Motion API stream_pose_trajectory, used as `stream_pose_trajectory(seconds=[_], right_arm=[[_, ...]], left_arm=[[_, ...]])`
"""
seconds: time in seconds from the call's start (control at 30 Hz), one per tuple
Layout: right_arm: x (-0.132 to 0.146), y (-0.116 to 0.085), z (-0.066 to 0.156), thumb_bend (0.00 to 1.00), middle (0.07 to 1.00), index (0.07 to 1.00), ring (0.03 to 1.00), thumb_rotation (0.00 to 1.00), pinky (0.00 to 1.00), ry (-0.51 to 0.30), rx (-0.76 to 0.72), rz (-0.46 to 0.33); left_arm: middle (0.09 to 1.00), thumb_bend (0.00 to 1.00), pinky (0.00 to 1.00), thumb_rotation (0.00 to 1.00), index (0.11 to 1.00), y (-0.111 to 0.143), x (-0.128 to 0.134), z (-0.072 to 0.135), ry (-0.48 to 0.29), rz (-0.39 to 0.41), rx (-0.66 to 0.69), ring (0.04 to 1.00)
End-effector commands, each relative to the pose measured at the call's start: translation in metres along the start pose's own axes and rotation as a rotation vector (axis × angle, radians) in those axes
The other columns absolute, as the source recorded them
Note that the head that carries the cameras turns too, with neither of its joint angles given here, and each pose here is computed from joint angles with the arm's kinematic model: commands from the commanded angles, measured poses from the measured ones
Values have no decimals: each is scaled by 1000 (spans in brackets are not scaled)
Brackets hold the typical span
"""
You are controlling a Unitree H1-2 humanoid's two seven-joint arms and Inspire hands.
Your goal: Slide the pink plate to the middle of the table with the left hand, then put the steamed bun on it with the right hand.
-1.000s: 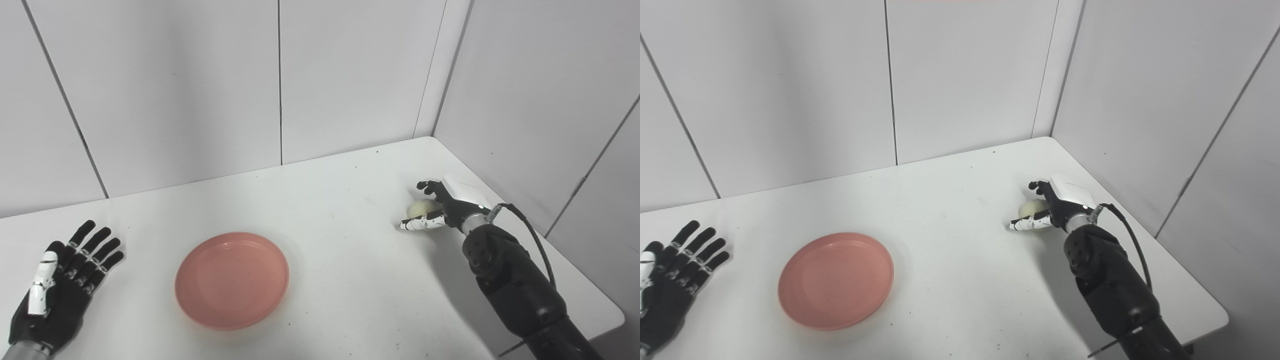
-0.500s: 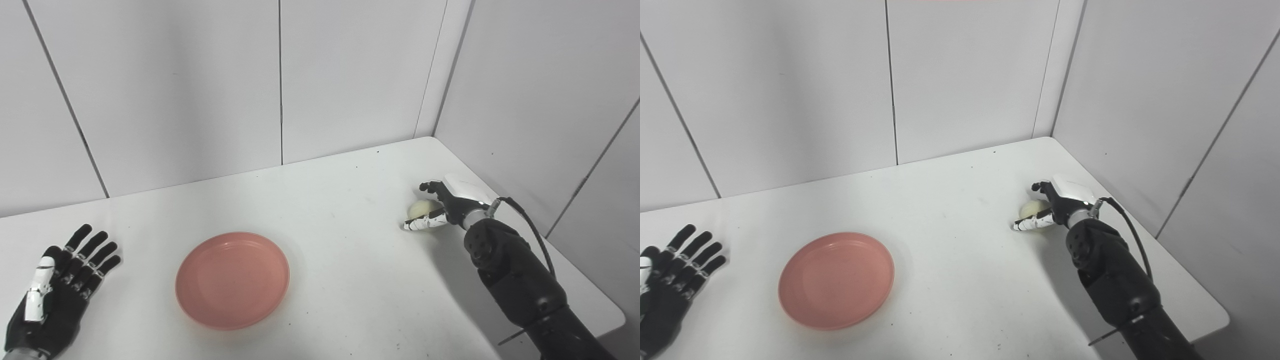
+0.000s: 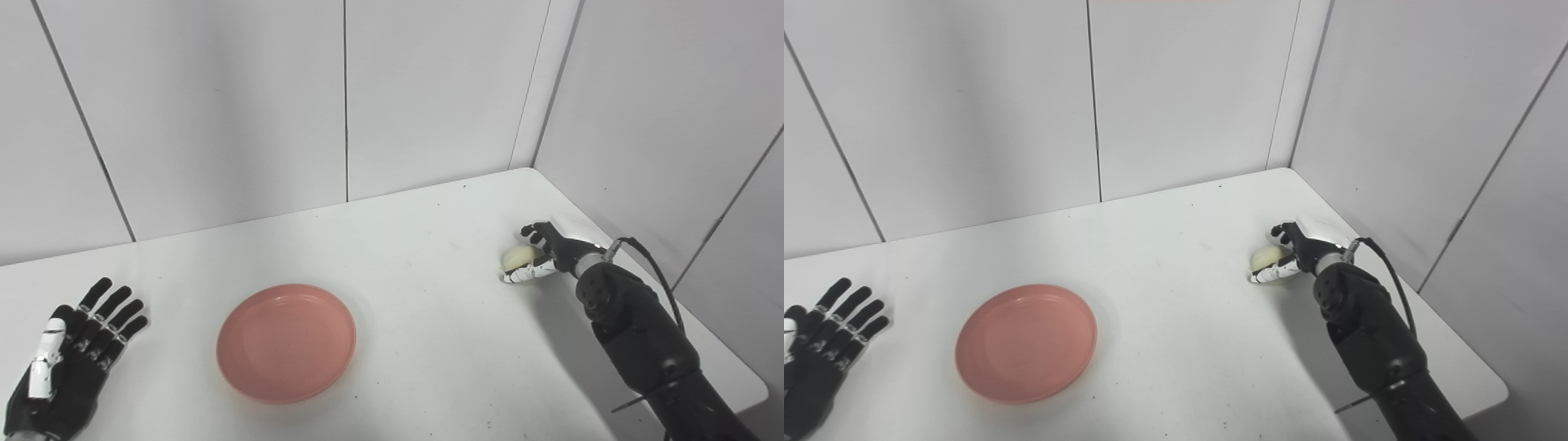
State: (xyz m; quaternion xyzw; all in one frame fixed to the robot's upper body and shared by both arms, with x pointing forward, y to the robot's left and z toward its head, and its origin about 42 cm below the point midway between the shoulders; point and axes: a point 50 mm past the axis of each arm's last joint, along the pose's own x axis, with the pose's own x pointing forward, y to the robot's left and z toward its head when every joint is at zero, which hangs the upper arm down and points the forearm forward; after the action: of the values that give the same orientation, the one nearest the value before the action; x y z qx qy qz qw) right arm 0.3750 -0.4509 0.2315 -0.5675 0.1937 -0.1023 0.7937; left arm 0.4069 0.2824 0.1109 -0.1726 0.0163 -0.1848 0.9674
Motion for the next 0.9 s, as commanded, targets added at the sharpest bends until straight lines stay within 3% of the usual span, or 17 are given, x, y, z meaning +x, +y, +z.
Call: stream_pose_trajectory(seconds=[0.0,0.03,0.1,0.13,0.2,0.6,0.87], right_arm=[[6,-27,2,845,679,744,605,327,531,2,-4,-42],[7,-27,2,816,603,697,523,271,462,5,0,-40],[8,-27,1,738,529,626,450,207,397,9,10,-36],[9,-27,1,588,483,533,412,156,356,11,16,-35],[11,-26,-1,538,467,503,399,137,339,17,26,-33],[16,-21,-7,513,458,488,380,126,320,50,40,-24],[6,-29,3,514,436,487,364,126,309,-5,28,-60]], left_arm=[[902,504,878,878,910,14,-40,-59,235,110,-81,883],[903,508,876,869,911,14,-41,-59,234,110,-80,882],[900,509,869,863,908,14,-41,-58,232,107,-79,878],[896,509,861,862,903,13,-41,-58,232,106,-77,874],[898,512,866,861,903,13,-41,-57,230,102,-76,878],[905,503,882,879,909,13,-40,-58,238,107,-80,886],[911,505,883,887,915,9,-38,-61,234,99,-78,893]])
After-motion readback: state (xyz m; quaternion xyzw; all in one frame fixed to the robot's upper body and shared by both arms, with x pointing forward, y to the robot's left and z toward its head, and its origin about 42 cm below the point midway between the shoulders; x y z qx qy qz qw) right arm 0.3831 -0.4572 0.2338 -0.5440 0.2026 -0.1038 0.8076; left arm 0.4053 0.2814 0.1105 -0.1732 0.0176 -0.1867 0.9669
